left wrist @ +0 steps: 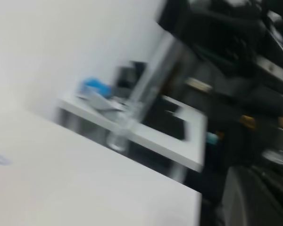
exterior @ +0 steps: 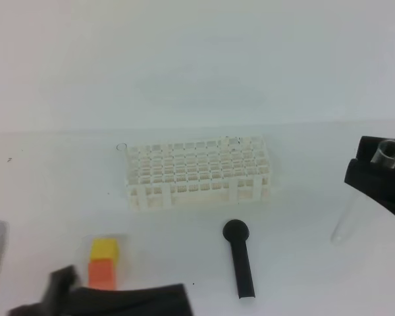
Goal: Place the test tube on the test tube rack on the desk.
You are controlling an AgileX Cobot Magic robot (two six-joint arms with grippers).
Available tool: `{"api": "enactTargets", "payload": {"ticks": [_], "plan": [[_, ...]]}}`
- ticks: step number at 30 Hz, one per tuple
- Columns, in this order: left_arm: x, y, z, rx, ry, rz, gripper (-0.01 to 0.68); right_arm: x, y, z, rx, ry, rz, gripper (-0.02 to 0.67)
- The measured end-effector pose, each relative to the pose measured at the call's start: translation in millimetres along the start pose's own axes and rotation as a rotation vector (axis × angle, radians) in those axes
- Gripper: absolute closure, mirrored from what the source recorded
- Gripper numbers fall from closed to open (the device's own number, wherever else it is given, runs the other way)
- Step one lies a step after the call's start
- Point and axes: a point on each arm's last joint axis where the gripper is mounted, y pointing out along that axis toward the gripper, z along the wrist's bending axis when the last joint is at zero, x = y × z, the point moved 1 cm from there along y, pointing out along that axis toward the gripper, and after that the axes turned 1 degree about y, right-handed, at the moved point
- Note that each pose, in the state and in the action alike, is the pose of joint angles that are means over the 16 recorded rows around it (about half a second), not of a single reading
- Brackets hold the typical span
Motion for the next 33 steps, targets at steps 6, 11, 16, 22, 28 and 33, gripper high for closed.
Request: {"api": "enactTargets", "payload": {"ticks": [6, 11, 16, 22, 28, 33], "plan": [[7.5, -28.6, 5.6, 0.316, 0.143, 0.002, 0.674, -2.4, -0.8, 1.3, 0.007, -0.008, 0.008, 0.529], [13.6, -53.0, 15.3, 0.576, 0.246, -0.014, 0.674, -4.6, -0.6, 2.9, 0.021, -0.011, 0.015, 0.529], [17.6, -70.8, 23.1, 0.763, 0.320, -0.016, 0.674, -5.1, -0.6, 4.4, 0.035, -0.011, 0.016, 0.529], [19.6, -77.6, 25.4, 0.830, 0.364, -0.013, 0.674, -5.1, -0.6, 5.4, 0.045, -0.012, 0.016, 0.529], [19.8, -77.6, 25.2, 0.831, 0.394, -0.002, 0.674, -5.1, -0.6, 5.6, 0.046, -0.011, 0.016, 0.529], [19.8, -77.5, 25.2, 0.831, 0.402, 0.001, 0.674, -5.1, -0.6, 5.6, 0.046, -0.011, 0.016, 0.529]]}}
